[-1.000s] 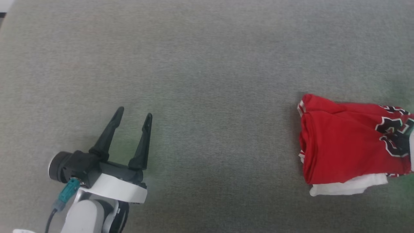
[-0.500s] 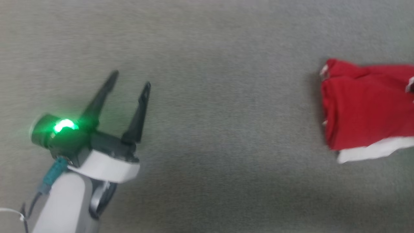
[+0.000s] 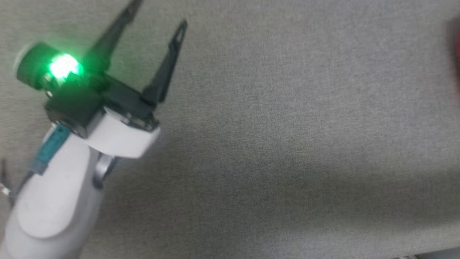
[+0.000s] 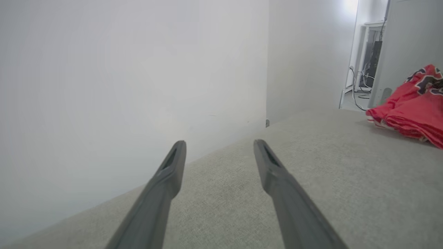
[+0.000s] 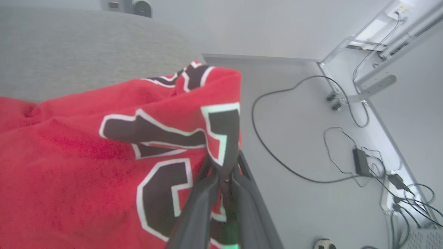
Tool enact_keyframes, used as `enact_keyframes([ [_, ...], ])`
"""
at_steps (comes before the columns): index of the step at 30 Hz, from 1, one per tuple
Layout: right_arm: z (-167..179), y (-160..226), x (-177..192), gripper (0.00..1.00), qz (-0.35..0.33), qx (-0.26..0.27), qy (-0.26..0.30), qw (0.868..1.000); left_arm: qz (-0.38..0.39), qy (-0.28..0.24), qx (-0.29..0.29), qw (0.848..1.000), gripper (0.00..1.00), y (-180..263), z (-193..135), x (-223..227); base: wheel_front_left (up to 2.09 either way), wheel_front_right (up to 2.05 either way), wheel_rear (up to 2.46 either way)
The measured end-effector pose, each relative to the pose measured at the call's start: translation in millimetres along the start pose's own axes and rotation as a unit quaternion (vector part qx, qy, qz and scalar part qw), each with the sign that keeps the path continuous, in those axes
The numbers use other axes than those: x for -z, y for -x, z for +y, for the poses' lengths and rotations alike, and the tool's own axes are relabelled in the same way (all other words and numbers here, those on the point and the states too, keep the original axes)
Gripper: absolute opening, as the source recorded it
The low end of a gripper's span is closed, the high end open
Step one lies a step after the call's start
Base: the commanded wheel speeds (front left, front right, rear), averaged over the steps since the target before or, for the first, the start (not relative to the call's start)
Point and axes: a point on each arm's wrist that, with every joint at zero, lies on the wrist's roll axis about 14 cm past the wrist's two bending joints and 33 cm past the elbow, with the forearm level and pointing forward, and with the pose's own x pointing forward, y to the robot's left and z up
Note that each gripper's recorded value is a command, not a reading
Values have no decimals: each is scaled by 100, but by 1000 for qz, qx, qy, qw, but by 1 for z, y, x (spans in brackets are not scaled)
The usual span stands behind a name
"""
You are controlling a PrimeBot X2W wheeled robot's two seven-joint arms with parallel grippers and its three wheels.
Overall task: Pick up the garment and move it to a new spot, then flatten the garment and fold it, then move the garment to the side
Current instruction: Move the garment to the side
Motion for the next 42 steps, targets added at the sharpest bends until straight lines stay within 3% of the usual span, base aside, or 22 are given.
enact_keyframes([
  [8,-26,-30,8,0,-28,82,-29,996,-19,2,20,1000,100,-26,1,17,0,0,0],
  [19,-11,-49,24,0,-27,95,-23,995,-16,4,37,999,100,-36,-4,33,0,0,0],
  [20,-11,-50,23,20,-30,95,-23,995,-16,4,36,999,100,-35,-3,32,0,0,0],
  [21,-10,-50,22,50,-34,95,-21,995,-15,4,33,999,100,-35,-1,32,0,0,0],
  [22,-10,-49,20,100,-40,95,-18,995,-13,5,30,999,100,-34,1,32,0,0,0],
  [31,18,-41,-16,100,-95,49,17,994,7,11,-1,1000,100,-15,6,17,0,0,0],
  [42,103,-2,-19,100,-138,-81,33,987,52,22,-70,996,100,43,15,-4,0,0,0],
])
